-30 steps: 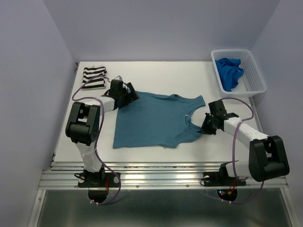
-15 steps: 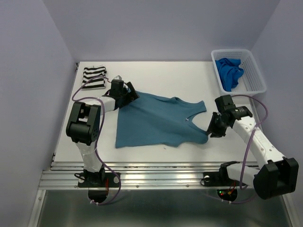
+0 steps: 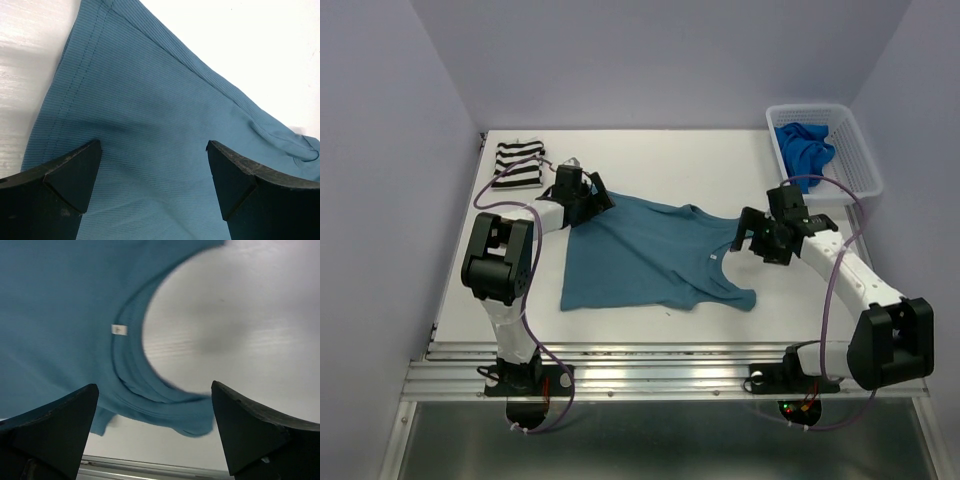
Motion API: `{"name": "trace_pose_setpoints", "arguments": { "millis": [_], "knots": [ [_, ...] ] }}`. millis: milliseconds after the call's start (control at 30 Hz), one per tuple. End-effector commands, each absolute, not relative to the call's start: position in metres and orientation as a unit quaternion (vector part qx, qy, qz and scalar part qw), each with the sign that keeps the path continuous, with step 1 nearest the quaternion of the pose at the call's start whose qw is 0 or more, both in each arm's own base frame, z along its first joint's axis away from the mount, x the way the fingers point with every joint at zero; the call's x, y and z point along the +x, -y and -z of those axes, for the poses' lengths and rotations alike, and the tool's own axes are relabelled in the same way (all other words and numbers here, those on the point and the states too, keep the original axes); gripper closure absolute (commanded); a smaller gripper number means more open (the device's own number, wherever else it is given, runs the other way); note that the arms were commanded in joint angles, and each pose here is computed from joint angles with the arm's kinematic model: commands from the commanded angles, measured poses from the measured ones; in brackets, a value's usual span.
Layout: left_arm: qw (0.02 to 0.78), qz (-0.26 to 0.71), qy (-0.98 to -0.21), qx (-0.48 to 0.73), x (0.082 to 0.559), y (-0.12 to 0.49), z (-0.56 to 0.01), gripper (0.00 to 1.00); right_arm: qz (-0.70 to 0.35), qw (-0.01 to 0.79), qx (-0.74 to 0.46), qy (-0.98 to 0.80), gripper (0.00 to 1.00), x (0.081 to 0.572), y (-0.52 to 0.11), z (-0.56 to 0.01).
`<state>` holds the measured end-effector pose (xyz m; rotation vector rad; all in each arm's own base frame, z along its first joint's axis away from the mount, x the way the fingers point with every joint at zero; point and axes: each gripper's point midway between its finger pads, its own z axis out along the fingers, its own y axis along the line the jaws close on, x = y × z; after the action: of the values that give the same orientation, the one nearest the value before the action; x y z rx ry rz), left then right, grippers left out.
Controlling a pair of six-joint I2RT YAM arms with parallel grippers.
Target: Fold and stack the tank tops
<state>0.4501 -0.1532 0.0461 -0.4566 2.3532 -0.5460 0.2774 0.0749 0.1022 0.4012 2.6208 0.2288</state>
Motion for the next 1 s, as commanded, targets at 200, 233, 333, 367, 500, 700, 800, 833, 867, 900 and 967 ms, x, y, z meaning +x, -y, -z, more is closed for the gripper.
{"name": "trace_pose_setpoints", "arguments": {
  "millis": [200,233,333,367,500,700,800,833,867,900,967],
  "knots": [
    [0.363,0.205,-0.898,-0.144,0.455,0.152,-0.089,0.01,-0.209,0.328,0.032,-0.921,0.0,0.388,-0.141,-0.116],
    [0.367,0.205,-0.896,-0.142,0.458,0.153,-0.094,0.01,-0.194,0.326,0.031,-0.925,0.0,0.394,-0.137,-0.112],
    [0.371,0.198,-0.897,-0.135,0.464,0.152,-0.1,0.01,-0.147,0.332,0.041,-0.931,0.0,0.418,-0.126,-0.103],
    [0.374,0.196,-0.896,-0.133,0.466,0.151,-0.102,0.01,-0.133,0.331,0.045,-0.933,0.0,0.422,-0.121,-0.099],
    [0.369,0.182,-0.903,-0.124,0.469,0.149,-0.1,0.01,-0.101,0.306,0.057,-0.945,0.0,0.428,-0.114,-0.072],
    [0.342,0.166,-0.918,-0.113,0.486,0.152,-0.075,0.01,-0.075,0.28,0.078,-0.954,0.0,0.433,-0.108,-0.041],
    [0.335,0.154,-0.923,-0.112,0.495,0.152,-0.064,0.01,-0.067,0.275,0.083,-0.956,0.0,0.442,-0.107,-0.031],
    [0.335,0.151,-0.923,-0.112,0.497,0.152,-0.062,0.01,-0.066,0.273,0.082,-0.956,0.0,0.444,-0.108,-0.029],
    [0.339,0.148,-0.922,-0.112,0.502,0.151,-0.063,0.01,-0.067,0.274,0.078,-0.956,0.0,0.452,-0.11,-0.026],
    [0.33,0.142,-0.926,-0.113,0.503,0.15,-0.053,0.01,-0.065,0.273,0.078,-0.957,0.0,0.456,-0.106,-0.024],
    [0.332,0.136,-0.926,-0.114,0.512,0.15,-0.052,0.01,-0.059,0.281,0.073,-0.955,0.0,0.472,-0.103,-0.022]
  ]
}}
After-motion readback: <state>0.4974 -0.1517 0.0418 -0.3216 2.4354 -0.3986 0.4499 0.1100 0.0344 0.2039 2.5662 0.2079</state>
